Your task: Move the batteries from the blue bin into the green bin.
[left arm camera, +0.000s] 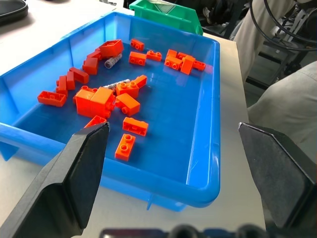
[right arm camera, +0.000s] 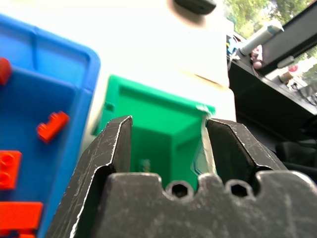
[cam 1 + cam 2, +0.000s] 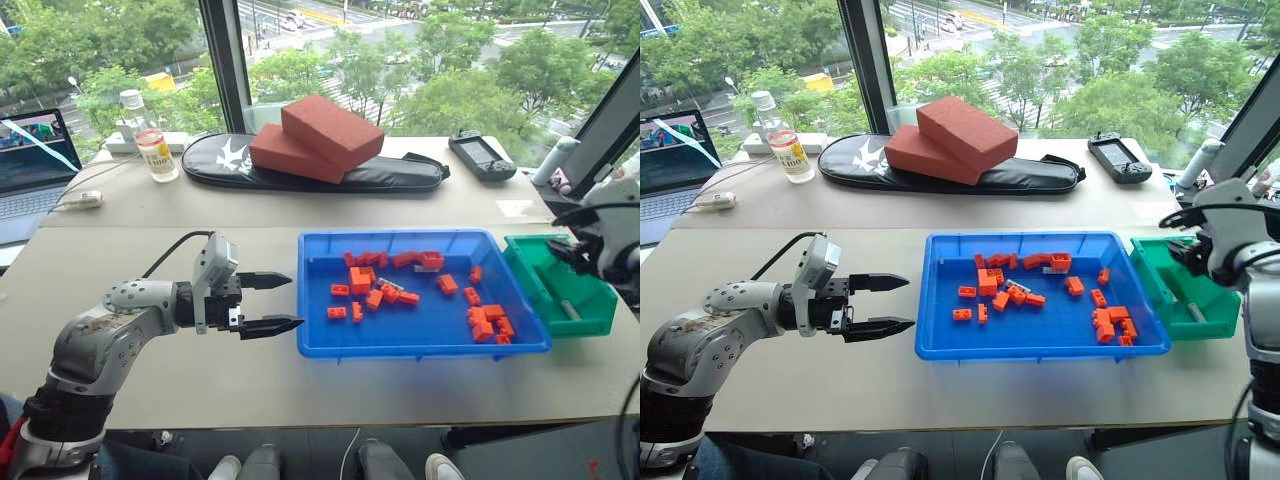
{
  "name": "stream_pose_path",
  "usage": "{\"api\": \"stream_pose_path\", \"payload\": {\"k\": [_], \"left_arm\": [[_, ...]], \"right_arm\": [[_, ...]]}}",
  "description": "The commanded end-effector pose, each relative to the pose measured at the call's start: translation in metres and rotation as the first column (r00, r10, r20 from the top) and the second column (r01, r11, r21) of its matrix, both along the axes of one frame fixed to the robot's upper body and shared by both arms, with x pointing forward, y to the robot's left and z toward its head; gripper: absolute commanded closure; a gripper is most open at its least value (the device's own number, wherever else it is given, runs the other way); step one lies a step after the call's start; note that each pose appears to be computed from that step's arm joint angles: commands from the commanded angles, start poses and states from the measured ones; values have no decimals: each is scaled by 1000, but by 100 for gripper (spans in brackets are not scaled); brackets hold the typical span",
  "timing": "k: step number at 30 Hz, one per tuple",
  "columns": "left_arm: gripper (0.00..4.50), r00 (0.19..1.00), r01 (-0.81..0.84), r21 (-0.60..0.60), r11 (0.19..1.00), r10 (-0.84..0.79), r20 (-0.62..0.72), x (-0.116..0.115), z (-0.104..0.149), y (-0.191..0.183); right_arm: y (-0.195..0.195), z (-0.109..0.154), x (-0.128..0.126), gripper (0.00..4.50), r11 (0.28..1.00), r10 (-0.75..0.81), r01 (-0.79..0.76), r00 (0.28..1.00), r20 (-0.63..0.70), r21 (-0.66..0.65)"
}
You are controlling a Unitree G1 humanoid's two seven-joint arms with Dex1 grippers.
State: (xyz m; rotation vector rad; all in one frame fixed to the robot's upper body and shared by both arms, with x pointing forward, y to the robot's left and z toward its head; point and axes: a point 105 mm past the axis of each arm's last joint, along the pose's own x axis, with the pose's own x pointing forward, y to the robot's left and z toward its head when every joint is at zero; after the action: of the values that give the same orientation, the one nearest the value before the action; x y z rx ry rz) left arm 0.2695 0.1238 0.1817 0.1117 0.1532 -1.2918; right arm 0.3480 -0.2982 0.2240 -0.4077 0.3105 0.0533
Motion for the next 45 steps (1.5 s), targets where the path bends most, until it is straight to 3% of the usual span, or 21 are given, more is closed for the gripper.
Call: {"api": "stream_pose_path", "payload": {"k": [1,4,7,12,15,18,25,34,38,45], "left_arm": [[0,999,10,1,1000,-10,45,-1,9,-2],[0,999,9,5,1000,-9,49,-2,10,-1],[0,998,12,10,1000,-13,55,-4,11,-2],[0,998,8,9,1000,-9,55,-5,12,-1],[0,999,6,9,1000,-7,53,-6,13,1],[0,999,2,14,1000,-3,52,-5,13,3],[0,998,3,12,1000,-4,57,-4,13,0],[0,998,3,13,1000,-4,55,-4,13,1],[0,999,1,9,1000,-2,53,-4,12,1],[0,999,0,13,1000,0,54,-2,12,2]], "right_arm": [[61,-22,19,166,981,175,-171,984,-35,95],[79,-45,32,166,970,188,-176,980,-59,168],[73,-57,46,166,974,113,-101,992,-50,202],[68,-62,55,166,977,60,-52,998,-30,209],[74,-55,56,99,976,75,-76,997,11,205],[77,-54,54,3,979,85,-86,996,14,186],[75,-73,53,3,985,64,-55,997,-50,162],[69,-80,50,3,986,50,-36,996,-80,163],[71,-72,52,102,984,62,-53,997,-46,169],[70,-64,52,347,984,67,-61,997,-28,166]]}}
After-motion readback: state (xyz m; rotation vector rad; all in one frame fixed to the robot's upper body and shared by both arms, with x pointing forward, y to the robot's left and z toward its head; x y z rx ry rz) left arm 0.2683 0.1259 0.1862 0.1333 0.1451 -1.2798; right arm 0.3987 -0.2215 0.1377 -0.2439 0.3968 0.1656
